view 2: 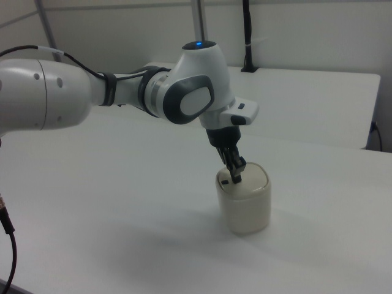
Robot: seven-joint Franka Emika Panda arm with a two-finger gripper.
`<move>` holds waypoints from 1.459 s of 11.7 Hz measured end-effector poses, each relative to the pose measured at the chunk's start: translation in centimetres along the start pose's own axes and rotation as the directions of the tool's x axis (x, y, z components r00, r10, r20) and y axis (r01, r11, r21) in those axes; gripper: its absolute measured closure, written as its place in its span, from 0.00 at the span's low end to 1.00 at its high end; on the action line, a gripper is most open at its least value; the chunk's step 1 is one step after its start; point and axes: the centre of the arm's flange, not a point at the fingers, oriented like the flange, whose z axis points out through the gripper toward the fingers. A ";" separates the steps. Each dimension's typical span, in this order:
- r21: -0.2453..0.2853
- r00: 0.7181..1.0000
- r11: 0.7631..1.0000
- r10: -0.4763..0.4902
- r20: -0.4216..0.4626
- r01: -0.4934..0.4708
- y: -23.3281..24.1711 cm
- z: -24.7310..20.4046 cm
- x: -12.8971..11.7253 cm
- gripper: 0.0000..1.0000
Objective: Open the trash bin
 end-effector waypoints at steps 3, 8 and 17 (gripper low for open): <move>0.000 1.000 1.000 -0.001 0.000 0.001 0.0 0.0 0.0 0.99; 0.037 0.998 0.999 -0.035 -0.049 0.037 -1.3 -5.5 -1.0 0.96; 0.101 0.844 0.841 -0.537 0.022 0.532 -16.0 -17.0 -14.9 0.00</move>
